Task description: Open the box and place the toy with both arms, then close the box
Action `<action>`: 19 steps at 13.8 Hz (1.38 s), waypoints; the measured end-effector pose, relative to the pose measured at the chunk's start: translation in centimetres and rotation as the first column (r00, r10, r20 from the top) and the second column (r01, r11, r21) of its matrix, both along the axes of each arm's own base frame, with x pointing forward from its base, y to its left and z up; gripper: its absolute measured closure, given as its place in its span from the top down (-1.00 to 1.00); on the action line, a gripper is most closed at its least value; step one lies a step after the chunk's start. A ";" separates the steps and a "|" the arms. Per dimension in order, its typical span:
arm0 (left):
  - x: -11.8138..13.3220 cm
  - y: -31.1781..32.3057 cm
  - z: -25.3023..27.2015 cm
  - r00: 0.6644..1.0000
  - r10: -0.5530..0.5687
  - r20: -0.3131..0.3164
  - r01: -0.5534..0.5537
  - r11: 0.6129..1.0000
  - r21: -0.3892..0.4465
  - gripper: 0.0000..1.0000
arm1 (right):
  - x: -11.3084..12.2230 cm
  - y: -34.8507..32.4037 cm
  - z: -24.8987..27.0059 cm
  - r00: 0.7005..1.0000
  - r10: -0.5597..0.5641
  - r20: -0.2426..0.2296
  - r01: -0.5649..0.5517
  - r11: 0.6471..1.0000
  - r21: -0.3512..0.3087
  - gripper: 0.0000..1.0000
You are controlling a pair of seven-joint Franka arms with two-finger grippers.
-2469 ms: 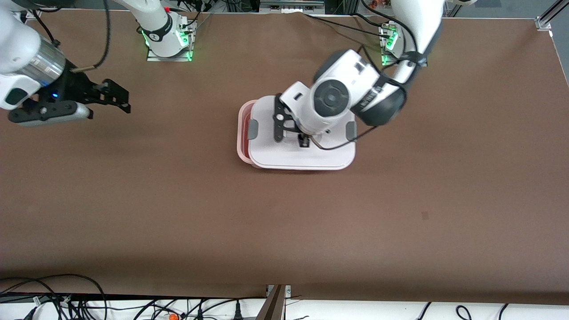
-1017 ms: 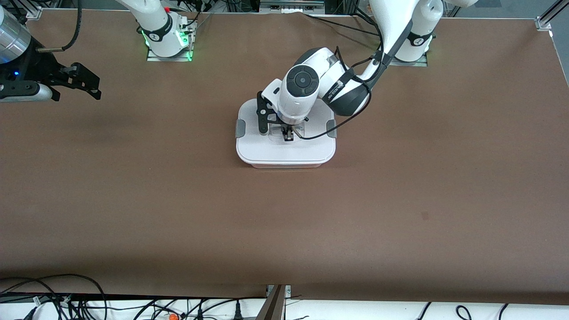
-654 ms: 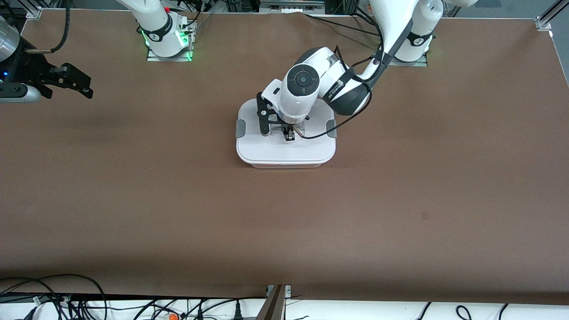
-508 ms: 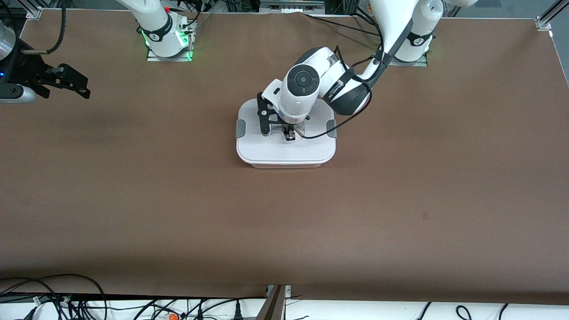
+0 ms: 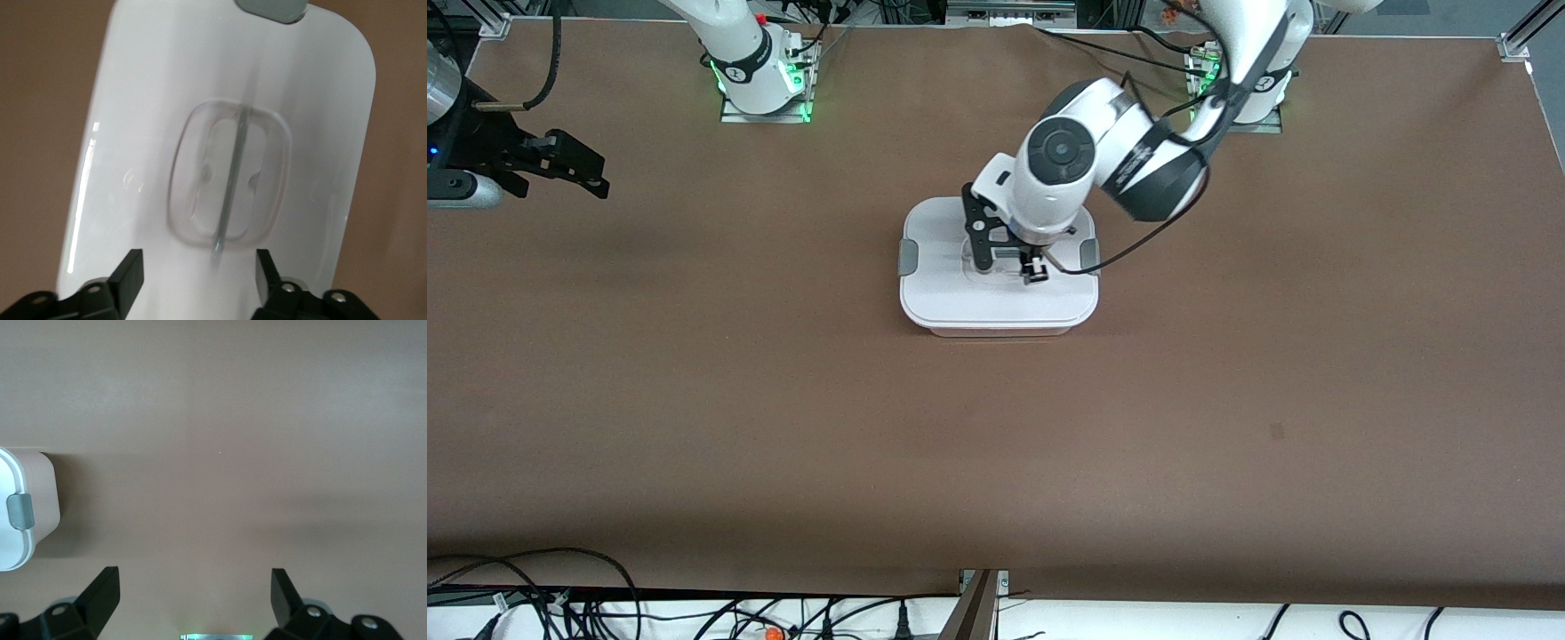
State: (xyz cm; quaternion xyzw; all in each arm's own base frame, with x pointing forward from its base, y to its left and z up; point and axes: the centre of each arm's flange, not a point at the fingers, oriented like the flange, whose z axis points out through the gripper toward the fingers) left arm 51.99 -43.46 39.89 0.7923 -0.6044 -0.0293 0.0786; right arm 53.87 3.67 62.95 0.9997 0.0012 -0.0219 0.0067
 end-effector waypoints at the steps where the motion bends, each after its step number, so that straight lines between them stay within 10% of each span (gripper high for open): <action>1: 0.8 2.1 2.1 0.999 0.034 0.000 -0.034 0.999 0.008 0.81 | 0.0 0.0 0.0 1.000 0.000 0.000 0.000 1.000 0.000 1.00; 6: 4.4 13.0 9.0 0.971 0.237 0.016 -0.237 0.970 0.061 1.00 | 0.0 0.0 0.0 1.000 0.000 0.000 0.000 1.000 0.000 1.00; 13: 8.0 24.1 15.2 0.851 0.519 0.078 -0.524 0.834 0.173 1.00 | 0.0 0.0 0.0 1.000 0.000 0.001 0.000 1.000 0.000 1.00; 19: 7.8 32.6 18.6 0.641 0.747 0.176 -0.768 0.626 0.136 1.00 | 0.0 0.1 0.0 1.000 0.000 0.002 0.000 1.000 0.006 1.00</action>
